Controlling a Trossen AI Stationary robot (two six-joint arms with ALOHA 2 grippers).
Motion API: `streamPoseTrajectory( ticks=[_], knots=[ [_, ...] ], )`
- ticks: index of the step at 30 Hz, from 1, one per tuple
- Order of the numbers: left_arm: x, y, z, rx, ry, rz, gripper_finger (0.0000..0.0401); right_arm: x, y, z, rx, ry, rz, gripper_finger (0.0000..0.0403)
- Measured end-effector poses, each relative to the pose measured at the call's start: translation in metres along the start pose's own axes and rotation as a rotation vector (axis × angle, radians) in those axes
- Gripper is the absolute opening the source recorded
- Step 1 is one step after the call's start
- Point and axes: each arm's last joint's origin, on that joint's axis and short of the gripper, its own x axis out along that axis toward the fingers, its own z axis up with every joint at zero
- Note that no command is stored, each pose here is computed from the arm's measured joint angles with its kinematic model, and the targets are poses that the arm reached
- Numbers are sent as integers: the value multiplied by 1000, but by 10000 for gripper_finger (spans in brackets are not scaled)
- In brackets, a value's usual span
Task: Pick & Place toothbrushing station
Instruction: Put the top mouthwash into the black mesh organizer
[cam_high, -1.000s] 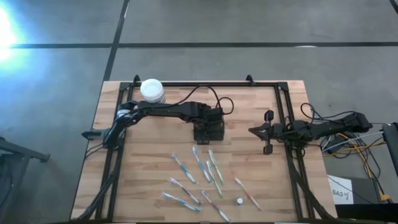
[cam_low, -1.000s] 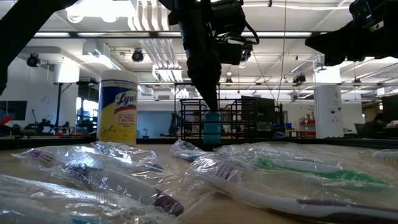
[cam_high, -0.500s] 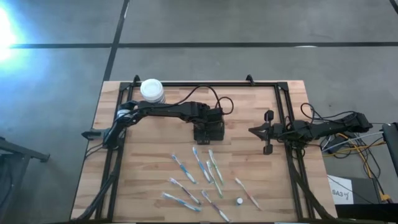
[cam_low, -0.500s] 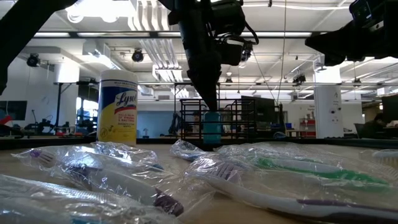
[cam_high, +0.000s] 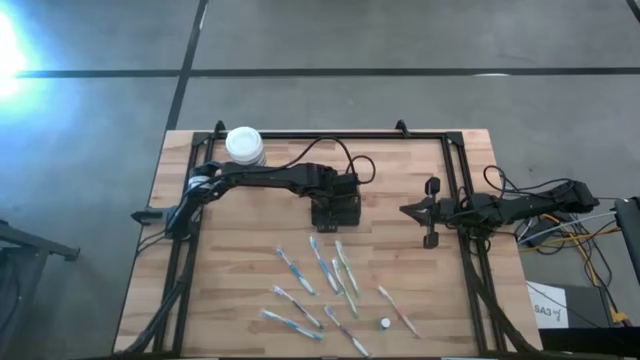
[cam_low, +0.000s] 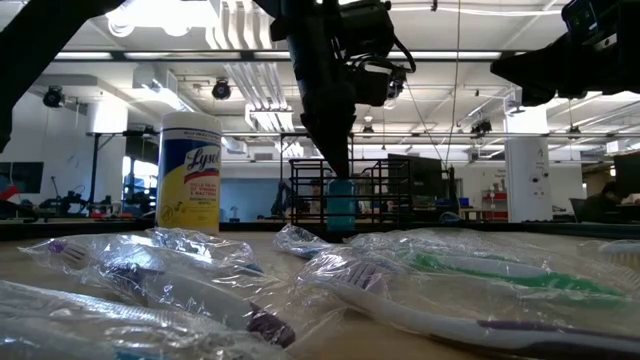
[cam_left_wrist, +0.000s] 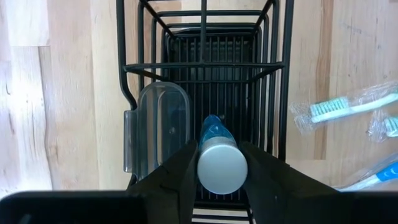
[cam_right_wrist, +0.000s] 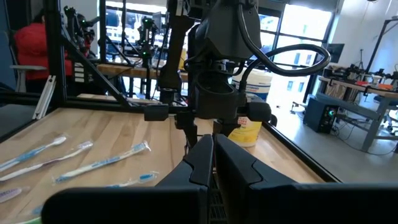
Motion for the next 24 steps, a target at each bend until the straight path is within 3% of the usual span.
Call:
streamPoseTrajectory(
  ticks=[18, 24],
  knots=[
    [-1, 1, 0, 11, -5, 1, 122, 0, 0, 0, 0, 0, 0, 13],
    [-1, 1, 0, 16, -7, 1, 147, 0, 0, 0, 0, 0, 0, 13]
  ],
)
